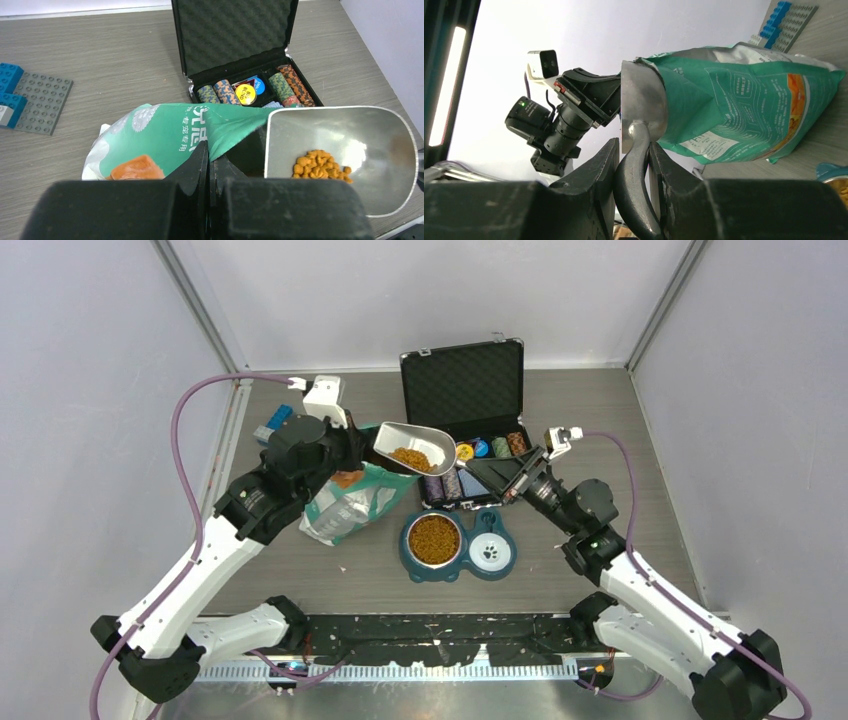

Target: Serve the pet food

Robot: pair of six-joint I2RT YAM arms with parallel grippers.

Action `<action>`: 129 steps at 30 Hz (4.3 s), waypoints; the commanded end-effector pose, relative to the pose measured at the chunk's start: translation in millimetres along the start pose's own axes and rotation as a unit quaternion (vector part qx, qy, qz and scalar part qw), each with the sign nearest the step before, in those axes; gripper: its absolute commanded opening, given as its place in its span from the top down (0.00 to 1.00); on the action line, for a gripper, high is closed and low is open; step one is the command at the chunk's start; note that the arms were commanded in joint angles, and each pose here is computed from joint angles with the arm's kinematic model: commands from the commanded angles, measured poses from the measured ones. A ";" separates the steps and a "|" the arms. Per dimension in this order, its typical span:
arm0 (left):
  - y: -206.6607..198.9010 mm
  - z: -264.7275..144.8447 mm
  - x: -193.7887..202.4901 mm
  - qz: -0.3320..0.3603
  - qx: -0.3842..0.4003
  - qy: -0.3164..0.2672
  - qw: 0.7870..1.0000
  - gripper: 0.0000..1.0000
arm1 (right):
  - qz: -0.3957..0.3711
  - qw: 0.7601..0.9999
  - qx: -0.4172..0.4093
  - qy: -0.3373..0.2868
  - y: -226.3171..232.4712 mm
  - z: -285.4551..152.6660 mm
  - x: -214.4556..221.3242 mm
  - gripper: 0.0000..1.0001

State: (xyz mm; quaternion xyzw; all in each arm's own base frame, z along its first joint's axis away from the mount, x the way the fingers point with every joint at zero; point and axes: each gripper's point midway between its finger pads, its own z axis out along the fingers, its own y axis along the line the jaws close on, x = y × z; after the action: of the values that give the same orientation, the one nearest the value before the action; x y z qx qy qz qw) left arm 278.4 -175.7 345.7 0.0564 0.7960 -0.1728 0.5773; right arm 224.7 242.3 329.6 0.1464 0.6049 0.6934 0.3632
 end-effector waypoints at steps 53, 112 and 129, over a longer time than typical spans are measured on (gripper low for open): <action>5.0 -2.8 -22.3 -0.001 -0.017 -0.036 0.999 1.00 | -0.205 0.956 0.196 -0.075 20.3 -142.4 -20.6 0.95; 6.5 -10.2 -25.6 -0.003 -0.015 -0.044 0.999 1.00 | -0.310 0.875 0.333 0.164 -68.8 -72.3 13.9 0.95; 6.8 -12.2 -26.6 -0.004 -0.014 -0.046 0.999 1.00 | -0.347 0.853 0.354 0.163 -62.0 -69.9 4.5 0.95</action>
State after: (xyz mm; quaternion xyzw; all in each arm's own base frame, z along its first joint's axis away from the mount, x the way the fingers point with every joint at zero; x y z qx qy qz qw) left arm 280.1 -170.4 346.5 0.0492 0.7953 -0.1608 0.5824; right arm 184.8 193.2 223.0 -0.0651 0.8921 0.2748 0.3528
